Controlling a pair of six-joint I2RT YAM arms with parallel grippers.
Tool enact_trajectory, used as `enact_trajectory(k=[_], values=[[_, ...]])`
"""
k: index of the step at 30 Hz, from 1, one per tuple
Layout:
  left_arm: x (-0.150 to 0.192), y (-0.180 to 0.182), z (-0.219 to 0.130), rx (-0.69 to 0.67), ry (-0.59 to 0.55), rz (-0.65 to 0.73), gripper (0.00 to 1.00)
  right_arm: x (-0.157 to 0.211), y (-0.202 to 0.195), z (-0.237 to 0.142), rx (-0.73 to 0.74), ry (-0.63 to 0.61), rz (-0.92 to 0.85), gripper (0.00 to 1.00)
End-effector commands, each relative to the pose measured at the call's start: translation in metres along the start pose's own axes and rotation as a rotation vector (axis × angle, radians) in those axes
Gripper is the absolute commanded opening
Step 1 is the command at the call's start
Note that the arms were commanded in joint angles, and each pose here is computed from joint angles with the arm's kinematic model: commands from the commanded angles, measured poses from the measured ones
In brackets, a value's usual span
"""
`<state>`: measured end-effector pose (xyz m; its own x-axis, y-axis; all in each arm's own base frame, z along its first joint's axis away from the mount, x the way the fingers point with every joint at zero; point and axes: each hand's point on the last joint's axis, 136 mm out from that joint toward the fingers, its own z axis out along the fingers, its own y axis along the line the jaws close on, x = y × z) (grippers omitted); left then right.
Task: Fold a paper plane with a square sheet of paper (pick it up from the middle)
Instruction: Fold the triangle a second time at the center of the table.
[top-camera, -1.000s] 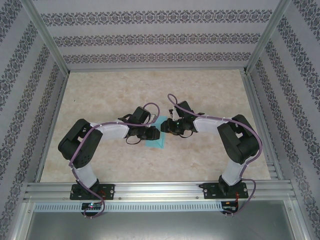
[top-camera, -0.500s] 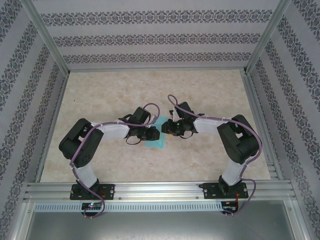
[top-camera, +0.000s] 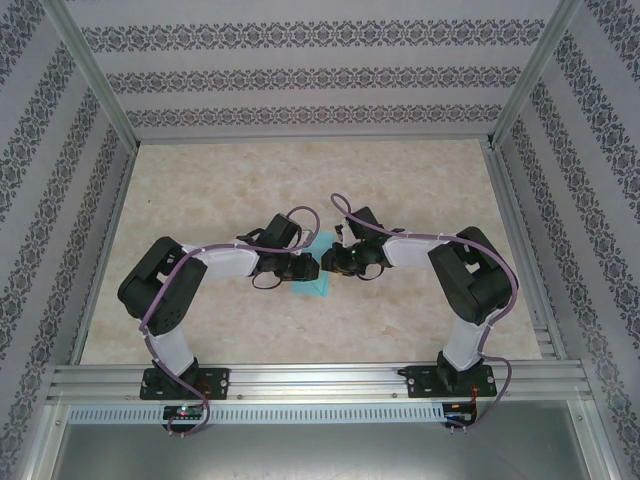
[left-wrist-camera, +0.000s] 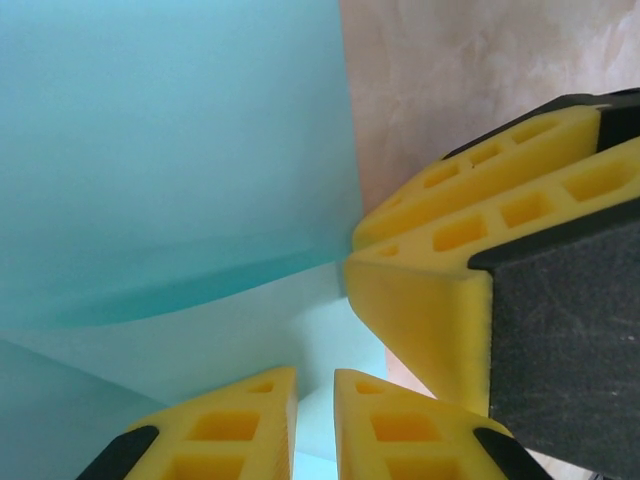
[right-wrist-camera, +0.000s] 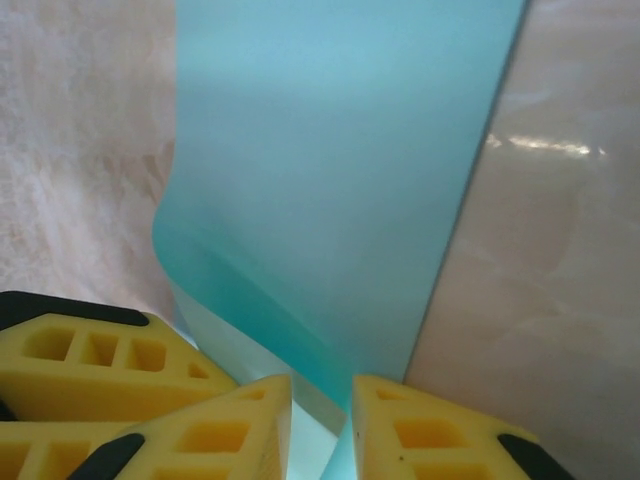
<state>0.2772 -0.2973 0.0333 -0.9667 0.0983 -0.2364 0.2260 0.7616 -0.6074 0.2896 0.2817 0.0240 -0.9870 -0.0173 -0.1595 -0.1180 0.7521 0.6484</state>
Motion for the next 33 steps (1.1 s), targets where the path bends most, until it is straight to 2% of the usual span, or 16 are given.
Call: enact_trajectory(k=[1, 4, 10, 33], values=[[-0.001, -0.003, -0.006, 0.007, -0.001, 0.014, 0.18, -0.006, 0.012, 0.001, -0.027, -0.005, -0.037, 0.18], [-0.002, -0.006, -0.006, 0.019, -0.002, 0.017, 0.18, -0.006, 0.004, 0.001, 0.012, -0.011, -0.034, 0.13], [-0.002, -0.010, -0.001, 0.049, 0.008, 0.009, 0.18, -0.009, -0.004, 0.001, 0.059, -0.016, -0.039, 0.10], [-0.005, -0.012, 0.006, 0.072, 0.019, -0.001, 0.20, -0.019, -0.008, 0.004, 0.096, -0.020, -0.058, 0.09]])
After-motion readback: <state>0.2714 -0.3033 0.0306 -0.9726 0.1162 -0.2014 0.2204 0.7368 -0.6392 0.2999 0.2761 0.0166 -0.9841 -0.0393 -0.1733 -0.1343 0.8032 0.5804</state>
